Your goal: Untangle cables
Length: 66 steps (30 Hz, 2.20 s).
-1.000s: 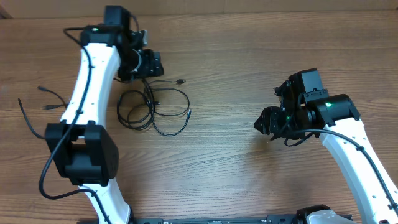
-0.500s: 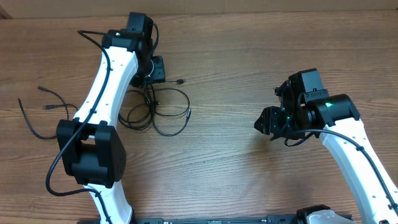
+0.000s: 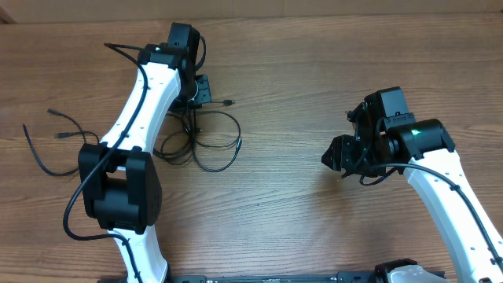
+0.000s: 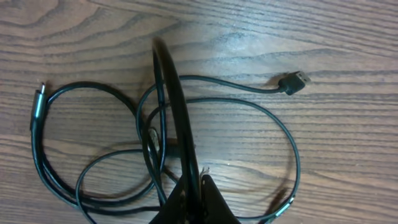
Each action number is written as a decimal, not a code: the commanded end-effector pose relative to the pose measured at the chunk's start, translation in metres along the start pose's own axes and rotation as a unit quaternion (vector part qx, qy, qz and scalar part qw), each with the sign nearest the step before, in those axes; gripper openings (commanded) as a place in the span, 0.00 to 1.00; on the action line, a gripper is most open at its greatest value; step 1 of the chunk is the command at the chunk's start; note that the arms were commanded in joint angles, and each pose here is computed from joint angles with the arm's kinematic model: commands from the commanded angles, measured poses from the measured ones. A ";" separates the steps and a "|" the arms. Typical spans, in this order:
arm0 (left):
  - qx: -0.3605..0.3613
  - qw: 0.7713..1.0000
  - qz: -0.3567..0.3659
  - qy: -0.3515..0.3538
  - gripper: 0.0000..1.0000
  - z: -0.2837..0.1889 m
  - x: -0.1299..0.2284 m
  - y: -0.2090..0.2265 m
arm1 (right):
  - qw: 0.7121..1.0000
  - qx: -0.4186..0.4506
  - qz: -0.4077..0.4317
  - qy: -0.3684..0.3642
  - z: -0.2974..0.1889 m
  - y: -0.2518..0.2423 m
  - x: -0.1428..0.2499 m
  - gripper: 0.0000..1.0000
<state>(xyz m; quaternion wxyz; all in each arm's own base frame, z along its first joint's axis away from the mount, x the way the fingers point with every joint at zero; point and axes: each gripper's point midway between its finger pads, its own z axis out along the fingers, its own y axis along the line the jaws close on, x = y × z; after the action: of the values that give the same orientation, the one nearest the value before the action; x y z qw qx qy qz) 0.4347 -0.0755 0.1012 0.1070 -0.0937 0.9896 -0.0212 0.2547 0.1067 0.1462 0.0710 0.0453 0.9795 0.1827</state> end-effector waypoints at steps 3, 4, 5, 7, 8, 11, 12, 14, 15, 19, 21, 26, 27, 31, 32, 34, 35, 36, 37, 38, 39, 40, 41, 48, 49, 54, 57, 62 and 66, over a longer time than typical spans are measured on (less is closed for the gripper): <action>0.088 0.994 0.030 -0.064 0.04 -0.056 -0.041 -0.040 | 1.000 0.002 -0.001 -0.007 -0.003 0.000 -0.004 0.55; 0.116 0.989 0.041 -0.076 0.04 -0.073 -0.047 -0.051 | 1.000 0.002 -0.001 -0.007 -0.003 0.000 -0.004 0.55; 0.144 0.984 0.054 -0.087 0.04 -0.089 -0.052 -0.061 | 1.000 0.002 -0.001 -0.008 -0.003 0.000 -0.004 0.55; 0.197 0.972 0.076 -0.107 0.04 -0.122 -0.058 -0.080 | 1.000 0.001 -0.002 -0.009 -0.003 0.000 -0.005 0.55; 0.229 0.962 0.088 -0.119 0.04 -0.144 -0.061 -0.092 | 1.000 0.000 -0.003 -0.012 -0.003 0.001 -0.006 0.55; 0.304 0.931 0.126 -0.159 0.04 -0.205 -0.062 -0.116 | 1.000 -0.003 -0.006 -0.022 -0.003 0.002 -0.011 0.55; 0.314 0.924 0.135 -0.173 0.04 -0.221 -0.062 -0.118 | 1.000 -0.005 -0.008 -0.027 -0.003 0.003 -0.014 0.55; 0.323 0.912 0.148 -0.204 0.04 -0.255 -0.061 -0.118 | 0.999 -0.020 -0.013 -0.039 -0.004 0.009 -0.020 0.54; 0.323 0.908 0.154 -0.217 0.04 -0.268 -0.060 -0.117 | 0.998 -0.034 -0.017 -0.044 -0.004 0.015 -0.023 0.54; 0.288 0.913 0.146 -0.249 0.04 -0.298 -0.051 -0.099 | 0.993 -0.095 -0.036 -0.063 -0.008 0.038 -0.034 0.54; 0.243 0.930 0.133 -0.241 0.04 -0.293 -0.043 -0.084 | 0.990 -0.113 -0.043 -0.070 -0.010 0.045 -0.038 0.53; 0.139 0.965 0.116 -0.188 0.04 -0.265 -0.020 -0.055 | 0.990 -0.114 -0.043 -0.070 -0.011 0.046 -0.038 0.52; 0.117 0.970 0.116 -0.180 0.04 -0.261 -0.015 -0.048 | 0.990 -0.114 -0.043 -0.069 -0.010 0.045 -0.037 0.52; 0.082 0.974 0.126 -0.168 0.04 -0.257 -0.004 -0.046 | 0.991 -0.112 -0.040 -0.063 -0.010 0.044 -0.035 0.50; 0.084 0.973 0.130 -0.168 0.04 -0.259 -0.002 -0.049 | 0.991 -0.112 -0.040 -0.062 -0.010 0.044 -0.034 0.50; 0.094 0.969 0.146 -0.175 0.04 -0.268 0.008 -0.060 | 0.992 -0.109 -0.036 -0.055 -0.009 0.043 -0.031 0.50; 0.097 0.968 0.151 -0.177 0.04 -0.271 0.012 -0.062 | 0.992 -0.107 -0.035 -0.052 -0.009 0.042 -0.029 0.50; 0.098 0.966 0.157 -0.181 0.04 -0.277 0.018 -0.065 | 0.993 -0.101 -0.033 -0.050 -0.008 0.039 -0.028 0.50; 0.100 0.964 0.164 -0.184 0.04 -0.282 0.025 -0.066 | 0.994 -0.093 -0.031 -0.049 -0.007 0.036 -0.028 0.49; 0.102 0.962 0.169 -0.186 0.04 -0.287 0.031 -0.068 | 0.994 -0.089 -0.029 -0.048 -0.007 0.035 -0.027 0.50; 0.107 0.960 0.177 -0.187 0.04 -0.293 0.041 -0.069 | 0.995 -0.087 -0.029 -0.047 -0.007 0.034 -0.027 0.50; 0.112 0.959 0.184 -0.187 0.04 -0.298 0.051 -0.070 | 0.995 -0.087 -0.029 -0.047 -0.007 0.034 -0.026 0.50; 0.115 0.957 0.189 -0.187 0.04 -0.303 0.062 -0.070 | 0.995 -0.087 -0.029 -0.047 -0.007 0.034 -0.027 0.51; -0.008 0.973 0.111 -0.201 0.04 -0.298 0.102 -0.008 | 0.994 -0.090 -0.031 -0.051 -0.007 0.036 -0.028 0.57; -0.027 0.976 0.096 -0.193 0.04 -0.290 0.103 -0.001 | 0.994 -0.095 -0.031 -0.049 -0.008 0.037 -0.028 0.58; -0.003 0.987 0.092 -0.134 0.04 -0.228 0.100 -0.028 | 0.989 -0.143 -0.036 -0.028 -0.010 0.054 -0.019 0.59; 0.081 0.978 0.147 -0.126 0.04 -0.219 0.097 -0.068 | 0.988 -0.148 -0.042 -0.013 -0.004 0.059 -0.010 0.59; 0.167 0.953 0.200 -0.157 0.04 -0.237 0.089 -0.105 | 0.987 -0.148 -0.065 0.019 0.010 0.072 0.006 0.59; 0.217 0.927 0.257 -0.165 0.04 -0.256 0.096 -0.121 | 0.984 -0.152 -0.088 0.032 0.026 0.087 0.010 0.59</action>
<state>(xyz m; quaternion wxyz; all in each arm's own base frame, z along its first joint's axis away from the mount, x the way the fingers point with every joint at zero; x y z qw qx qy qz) 0.3241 -0.1876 0.3052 0.2627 0.1109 0.9497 -0.1291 0.2585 0.1836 0.1630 0.0806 -0.0468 0.9435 0.3181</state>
